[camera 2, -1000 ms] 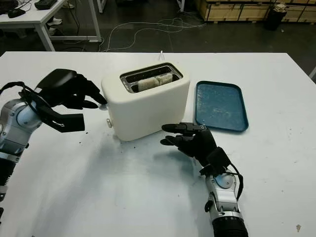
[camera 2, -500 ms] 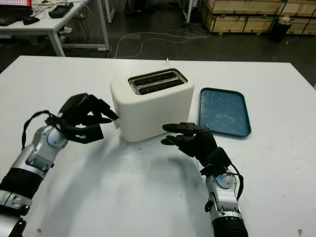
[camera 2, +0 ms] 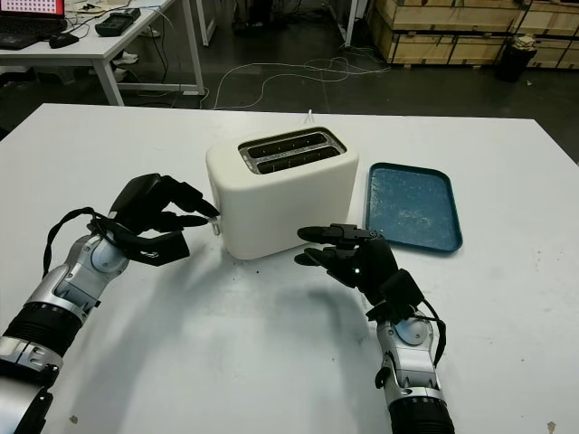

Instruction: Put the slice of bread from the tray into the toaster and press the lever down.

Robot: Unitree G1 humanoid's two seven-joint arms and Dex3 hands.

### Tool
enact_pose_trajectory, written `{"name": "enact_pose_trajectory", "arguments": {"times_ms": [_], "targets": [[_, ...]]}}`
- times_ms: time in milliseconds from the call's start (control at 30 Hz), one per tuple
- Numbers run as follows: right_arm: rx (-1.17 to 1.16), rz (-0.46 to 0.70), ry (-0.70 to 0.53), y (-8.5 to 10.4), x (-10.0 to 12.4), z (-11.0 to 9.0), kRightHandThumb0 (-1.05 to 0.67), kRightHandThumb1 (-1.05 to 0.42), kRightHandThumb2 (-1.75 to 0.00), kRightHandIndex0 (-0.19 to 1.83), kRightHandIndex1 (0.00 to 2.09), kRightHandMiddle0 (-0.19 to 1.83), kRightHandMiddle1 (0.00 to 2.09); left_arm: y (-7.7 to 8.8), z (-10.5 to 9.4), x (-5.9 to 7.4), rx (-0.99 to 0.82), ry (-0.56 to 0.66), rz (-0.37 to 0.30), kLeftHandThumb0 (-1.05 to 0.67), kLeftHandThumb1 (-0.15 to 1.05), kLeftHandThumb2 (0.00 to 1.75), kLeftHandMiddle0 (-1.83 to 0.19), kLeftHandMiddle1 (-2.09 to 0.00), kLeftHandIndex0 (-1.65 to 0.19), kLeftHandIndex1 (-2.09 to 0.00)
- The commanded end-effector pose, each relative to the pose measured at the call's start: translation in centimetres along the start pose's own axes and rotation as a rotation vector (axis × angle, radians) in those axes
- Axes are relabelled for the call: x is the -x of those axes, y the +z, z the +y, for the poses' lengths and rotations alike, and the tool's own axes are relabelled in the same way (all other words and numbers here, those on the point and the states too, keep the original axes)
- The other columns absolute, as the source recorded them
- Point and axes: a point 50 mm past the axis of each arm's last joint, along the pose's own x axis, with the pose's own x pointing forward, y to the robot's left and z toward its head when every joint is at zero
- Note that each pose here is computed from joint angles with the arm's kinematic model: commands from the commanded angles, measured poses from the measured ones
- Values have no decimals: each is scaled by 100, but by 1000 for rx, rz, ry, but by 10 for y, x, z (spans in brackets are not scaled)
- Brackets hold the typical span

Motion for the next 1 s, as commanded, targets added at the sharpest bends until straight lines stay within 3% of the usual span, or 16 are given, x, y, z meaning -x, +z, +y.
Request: {"name": "enact_pose_trajectory", "arguments": {"times_ms": [0, 300, 633, 700, 767, 833, 933, 967], "targets": [[-1, -20, -4, 2, -1, 0, -47, -86, 0, 134, 1, 118, 0, 7, -107, 23, -7, -404, 80, -14, 92, 2, -90, -75, -112, -1], [-4, -24, -1, 2, -1, 1, -46, -86, 0, 134, 1, 118, 0, 10, -97, 15, -20, -364, 64, -19, 92, 2, -86, -76, -112, -1], [2, -27, 0, 3, -2, 1, -46, -86, 0, 134, 1, 118, 0, 30, -85, -2, -14, -342, -16, -19, 92, 2, -85, -85, -113, -1], [4, -26, -1, 3, -1, 0, -47, -86, 0, 134, 1, 118, 0, 36, -87, -7, -34, -354, -12, -20, 92, 1, -83, -95, -115, -2], [-2, -24, -2, 3, -1, 0, -48, -86, 0, 134, 1, 119, 0, 40, -95, -10, -44, -359, -8, -18, 90, 0, -81, -105, -115, -2], [-5, -18, 0, 2, -1, 0, -47, -86, 0, 134, 1, 118, 0, 39, -114, -10, -16, -398, 43, -16, 90, 0, -81, -95, -114, -1], [-8, -21, 2, 2, -1, -1, -46, -85, 0, 134, 1, 118, 0, 36, -150, 2, 10, -514, 139, -12, 87, 0, -90, -51, -113, -2], [-8, -26, 2, 2, -1, -1, -46, -85, 0, 133, 1, 118, 0, 36, -158, 6, 12, -549, 161, -14, 87, 0, -90, -44, -116, -3]]}}
